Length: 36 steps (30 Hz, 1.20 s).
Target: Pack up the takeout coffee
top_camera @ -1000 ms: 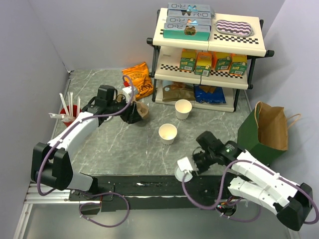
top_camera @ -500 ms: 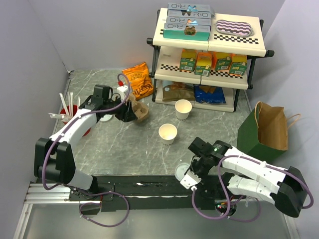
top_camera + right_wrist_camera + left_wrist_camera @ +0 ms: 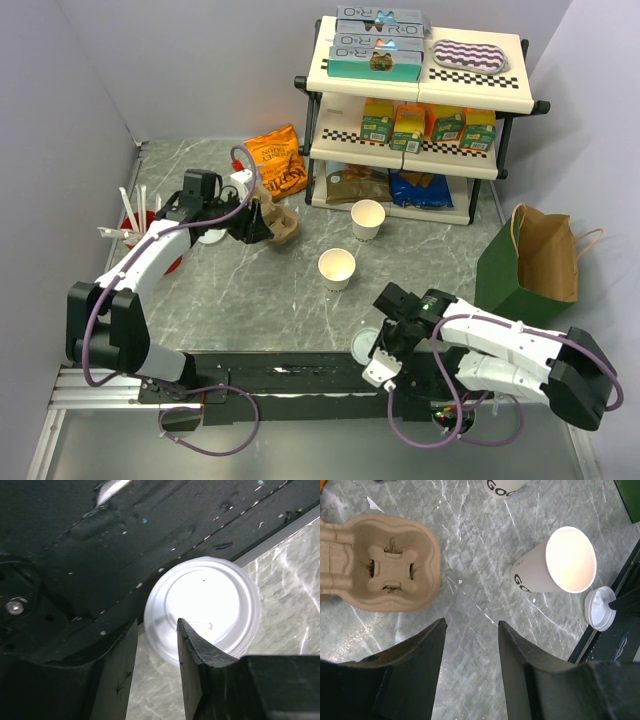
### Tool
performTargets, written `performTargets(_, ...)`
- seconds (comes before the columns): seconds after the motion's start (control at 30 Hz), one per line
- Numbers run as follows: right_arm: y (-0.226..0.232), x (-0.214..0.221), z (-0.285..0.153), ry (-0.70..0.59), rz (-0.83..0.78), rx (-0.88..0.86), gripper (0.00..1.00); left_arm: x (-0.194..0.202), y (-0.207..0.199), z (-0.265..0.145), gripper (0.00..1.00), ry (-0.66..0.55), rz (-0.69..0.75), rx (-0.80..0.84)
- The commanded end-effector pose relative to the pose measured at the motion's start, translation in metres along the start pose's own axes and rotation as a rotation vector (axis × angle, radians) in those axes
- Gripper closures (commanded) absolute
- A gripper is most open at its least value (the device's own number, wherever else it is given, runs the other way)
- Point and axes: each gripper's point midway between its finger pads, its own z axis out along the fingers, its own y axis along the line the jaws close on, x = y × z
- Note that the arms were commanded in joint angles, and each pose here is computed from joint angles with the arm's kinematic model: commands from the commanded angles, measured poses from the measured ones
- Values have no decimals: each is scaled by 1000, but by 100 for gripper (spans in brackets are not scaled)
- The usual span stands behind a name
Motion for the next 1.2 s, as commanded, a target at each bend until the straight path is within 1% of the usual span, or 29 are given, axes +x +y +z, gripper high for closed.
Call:
performTargets(0.0,-12,-3,2,-1,-28,16,57,-11,-5,-7,48,-47,31,3)
performTargets(0.27,-1,1,5,37,-18,-59,59,-10,-7,-10,48,-56,29,-1)
performTargets(0.57,-2,2,7,75,16,-87,64,-9,-7,-13,47,-65,30,-4)
performTargets(0.67,-6,4,7,89,41,-76,69,-9,-8,-14,48,-69,32,-3)
performTargets(0.83,-20,8,6,122,44,1,76,-11,-9,-16,47,-70,39,-1)
performTargets(0.87,-20,9,5,130,54,6,79,-12,-10,-16,47,-70,41,0)
performTargets(0.93,-24,11,2,146,58,32,82,-13,-11,-16,47,-70,45,6)
performTargets(1.03,-29,7,-7,144,81,62,86,-13,-12,-16,47,-66,48,14)
performTargets(1.17,-29,-4,-22,124,133,83,96,-14,-16,-19,47,-53,61,31)
